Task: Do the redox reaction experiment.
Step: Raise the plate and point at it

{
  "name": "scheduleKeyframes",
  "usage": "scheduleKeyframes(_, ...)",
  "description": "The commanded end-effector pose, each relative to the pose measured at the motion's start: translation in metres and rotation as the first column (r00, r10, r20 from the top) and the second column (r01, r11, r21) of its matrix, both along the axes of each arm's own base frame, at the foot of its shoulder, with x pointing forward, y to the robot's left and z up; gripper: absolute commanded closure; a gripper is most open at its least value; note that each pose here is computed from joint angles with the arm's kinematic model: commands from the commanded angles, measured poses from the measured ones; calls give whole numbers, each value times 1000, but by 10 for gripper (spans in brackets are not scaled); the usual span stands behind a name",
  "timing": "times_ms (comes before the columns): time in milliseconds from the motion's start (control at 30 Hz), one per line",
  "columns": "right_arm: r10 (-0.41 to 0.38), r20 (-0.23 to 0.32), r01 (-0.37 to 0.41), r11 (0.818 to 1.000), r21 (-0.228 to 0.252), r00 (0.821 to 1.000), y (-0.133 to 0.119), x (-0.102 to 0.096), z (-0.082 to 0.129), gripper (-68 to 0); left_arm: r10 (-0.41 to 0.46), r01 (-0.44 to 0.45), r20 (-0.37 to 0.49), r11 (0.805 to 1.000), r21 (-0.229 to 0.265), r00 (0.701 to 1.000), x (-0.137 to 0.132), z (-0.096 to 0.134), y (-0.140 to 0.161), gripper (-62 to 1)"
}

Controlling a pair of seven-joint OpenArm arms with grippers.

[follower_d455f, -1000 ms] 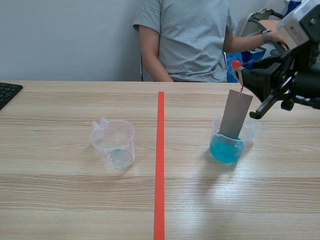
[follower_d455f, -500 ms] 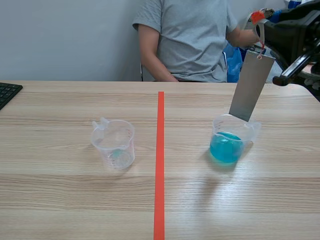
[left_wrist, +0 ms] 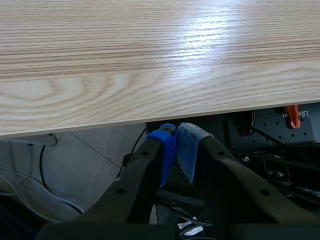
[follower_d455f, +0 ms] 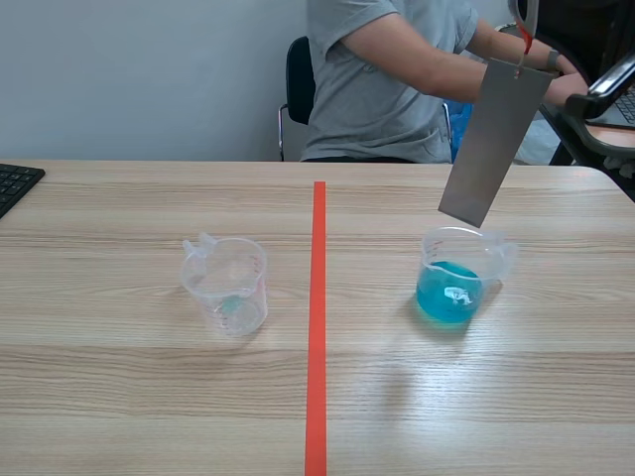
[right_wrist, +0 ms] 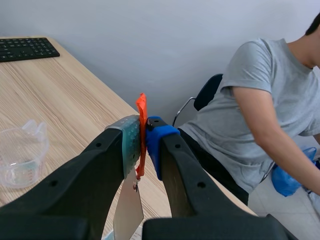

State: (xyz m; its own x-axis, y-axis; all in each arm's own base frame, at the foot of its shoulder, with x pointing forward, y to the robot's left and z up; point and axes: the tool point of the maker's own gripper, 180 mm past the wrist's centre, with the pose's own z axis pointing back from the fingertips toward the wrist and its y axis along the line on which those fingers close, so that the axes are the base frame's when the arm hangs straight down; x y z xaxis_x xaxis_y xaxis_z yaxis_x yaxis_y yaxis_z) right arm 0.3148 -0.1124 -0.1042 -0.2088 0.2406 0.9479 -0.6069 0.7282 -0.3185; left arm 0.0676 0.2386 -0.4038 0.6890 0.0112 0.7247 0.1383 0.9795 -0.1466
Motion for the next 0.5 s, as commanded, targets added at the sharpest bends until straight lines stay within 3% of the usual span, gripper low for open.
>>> scheduleKeyframes(0,14,34,-14,1000,1,999,0,-1,11,-15,-10,10,17,1000,-11,1000,3,4,-3,-51)
scheduleKeyframes(267,14,34,-14,1000,1,999,0,-1,11,-15,-32,32,24,999,-7,999,6,7,-1,-51)
scheduleKeyframes(367,14,33,-14,1000,1,999,0,-1,11,-15,-117,120,71,992,-33,991,20,21,-5,-51)
scheduleKeyframes(467,13,31,-13,1000,0,999,0,-1,11,-15,-226,232,112,972,-45,968,39,36,-11,-51)
